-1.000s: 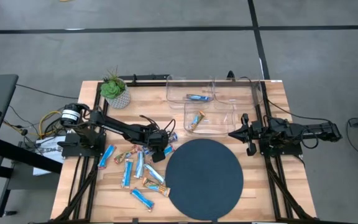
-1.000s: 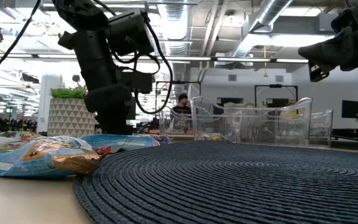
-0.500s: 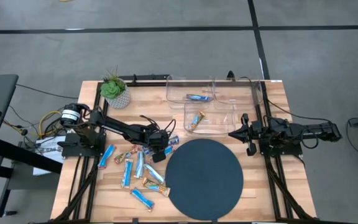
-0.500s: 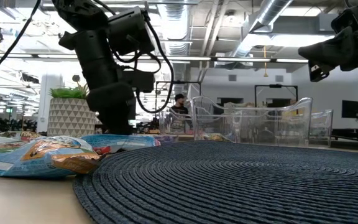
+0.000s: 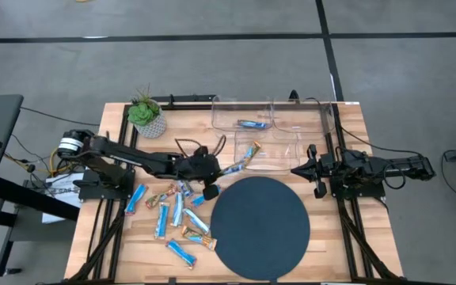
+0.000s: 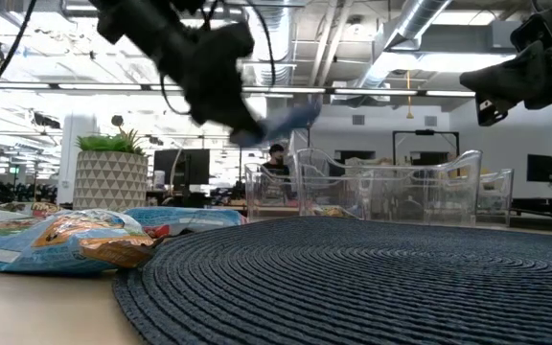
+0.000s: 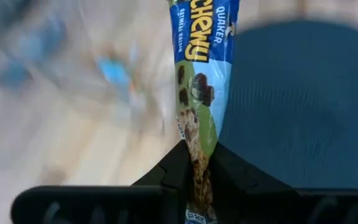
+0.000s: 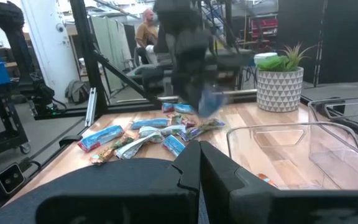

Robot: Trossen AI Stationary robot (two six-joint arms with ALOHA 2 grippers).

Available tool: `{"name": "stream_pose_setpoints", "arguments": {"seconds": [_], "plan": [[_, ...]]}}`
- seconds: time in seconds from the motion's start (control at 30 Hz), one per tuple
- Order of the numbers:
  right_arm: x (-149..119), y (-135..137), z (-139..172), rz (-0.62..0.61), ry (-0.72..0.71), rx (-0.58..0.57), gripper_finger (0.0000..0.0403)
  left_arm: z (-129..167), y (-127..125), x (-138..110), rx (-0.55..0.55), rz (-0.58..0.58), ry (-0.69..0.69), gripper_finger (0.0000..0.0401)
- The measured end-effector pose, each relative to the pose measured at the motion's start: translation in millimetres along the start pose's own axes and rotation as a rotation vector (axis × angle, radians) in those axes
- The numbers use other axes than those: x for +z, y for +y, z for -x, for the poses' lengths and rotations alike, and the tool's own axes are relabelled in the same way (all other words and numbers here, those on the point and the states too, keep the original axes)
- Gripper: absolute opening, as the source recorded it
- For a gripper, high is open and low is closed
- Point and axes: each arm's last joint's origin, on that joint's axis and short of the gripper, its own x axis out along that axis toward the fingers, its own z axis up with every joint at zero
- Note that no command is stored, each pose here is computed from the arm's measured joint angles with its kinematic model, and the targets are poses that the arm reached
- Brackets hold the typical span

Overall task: Pick and place Granola Bars by type
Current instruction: Put the blue granola bar into the top left transparent bin

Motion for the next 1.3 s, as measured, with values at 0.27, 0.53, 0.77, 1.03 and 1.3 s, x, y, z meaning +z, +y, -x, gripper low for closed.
{"name": "stream_pose_setpoints", "arguments": {"seconds": [0.27,0.53,0.77,1.03,1.3], "plan": [[0.0,0.0,0.0,0.0,0.0,0.0,0.0,25.8,-0.1,42.2,0.02,-0.033,-0.381,0.0042],[0.1,0.0,0.0,0.0,0.0,0.0,0.0,24.7,3.8,46.5,0.023,-0.045,-0.422,0.0043],[0.0,0.0,0.0,0.0,0.001,0.0,0.0,18.2,39.6,52.1,0.118,-0.048,-0.418,0.0043],[0.0,0.0,0.0,0.0,0.001,0.0,0.0,15.7,112.3,55.8,0.345,-0.033,-0.397,0.0043],[0.1,0.0,0.0,0.0,0.0,0.0,0.0,22.0,165.8,51.6,0.461,0.076,-0.386,0.0043]]}}
